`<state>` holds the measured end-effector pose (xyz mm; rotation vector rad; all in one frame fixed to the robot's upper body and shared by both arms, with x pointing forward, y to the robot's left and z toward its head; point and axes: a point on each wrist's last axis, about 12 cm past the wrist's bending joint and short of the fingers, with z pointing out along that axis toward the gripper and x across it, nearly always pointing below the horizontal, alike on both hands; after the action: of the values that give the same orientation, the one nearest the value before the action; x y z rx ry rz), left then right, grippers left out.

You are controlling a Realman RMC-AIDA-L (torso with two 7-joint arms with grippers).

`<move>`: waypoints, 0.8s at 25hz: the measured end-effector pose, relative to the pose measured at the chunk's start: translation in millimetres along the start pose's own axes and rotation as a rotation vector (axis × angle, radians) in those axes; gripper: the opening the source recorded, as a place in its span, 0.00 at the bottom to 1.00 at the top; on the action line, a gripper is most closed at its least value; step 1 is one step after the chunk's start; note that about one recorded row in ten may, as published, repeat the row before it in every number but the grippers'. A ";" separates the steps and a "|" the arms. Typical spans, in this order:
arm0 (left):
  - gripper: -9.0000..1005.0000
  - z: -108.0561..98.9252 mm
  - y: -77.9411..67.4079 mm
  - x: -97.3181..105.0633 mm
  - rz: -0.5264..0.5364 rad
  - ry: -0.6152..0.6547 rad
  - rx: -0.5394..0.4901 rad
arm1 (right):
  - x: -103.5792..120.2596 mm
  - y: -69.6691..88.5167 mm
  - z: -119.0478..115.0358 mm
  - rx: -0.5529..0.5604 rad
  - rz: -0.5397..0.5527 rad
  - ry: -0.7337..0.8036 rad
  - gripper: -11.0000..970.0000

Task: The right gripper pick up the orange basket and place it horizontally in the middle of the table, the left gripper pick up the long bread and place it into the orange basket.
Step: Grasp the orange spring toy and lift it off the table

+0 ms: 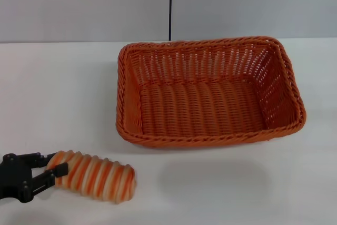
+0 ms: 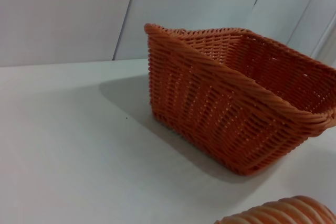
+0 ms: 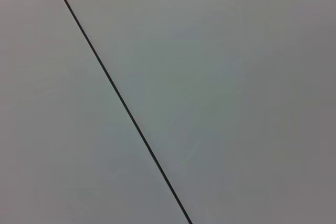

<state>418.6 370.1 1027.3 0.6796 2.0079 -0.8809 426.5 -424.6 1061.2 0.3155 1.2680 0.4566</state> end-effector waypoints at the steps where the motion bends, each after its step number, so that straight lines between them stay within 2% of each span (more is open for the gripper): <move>1: 0.36 -0.1 0.1 -0.5 0.000 -0.001 0.002 | 0.0 0.0 0.3 0.000 0.000 -0.001 0.50; 11: 0.30 1.2 -0.1 -3.3 0.004 -0.006 0.016 | 0.1 0.5 2.8 -0.003 0.001 -0.003 0.50; 13: 0.26 1.4 0.0 -3.4 0.004 -0.006 0.017 | 0.1 0.5 2.9 -0.003 0.001 -0.004 0.50; 20: 0.24 1.7 -0.1 -4.1 0.003 -0.007 0.020 | -0.1 0.5 3.4 -0.003 0.001 -0.006 0.50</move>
<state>421.5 368.2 1030.0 0.6898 1.9932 -0.9012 429.7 -424.1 1062.4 0.3152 1.2614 0.4579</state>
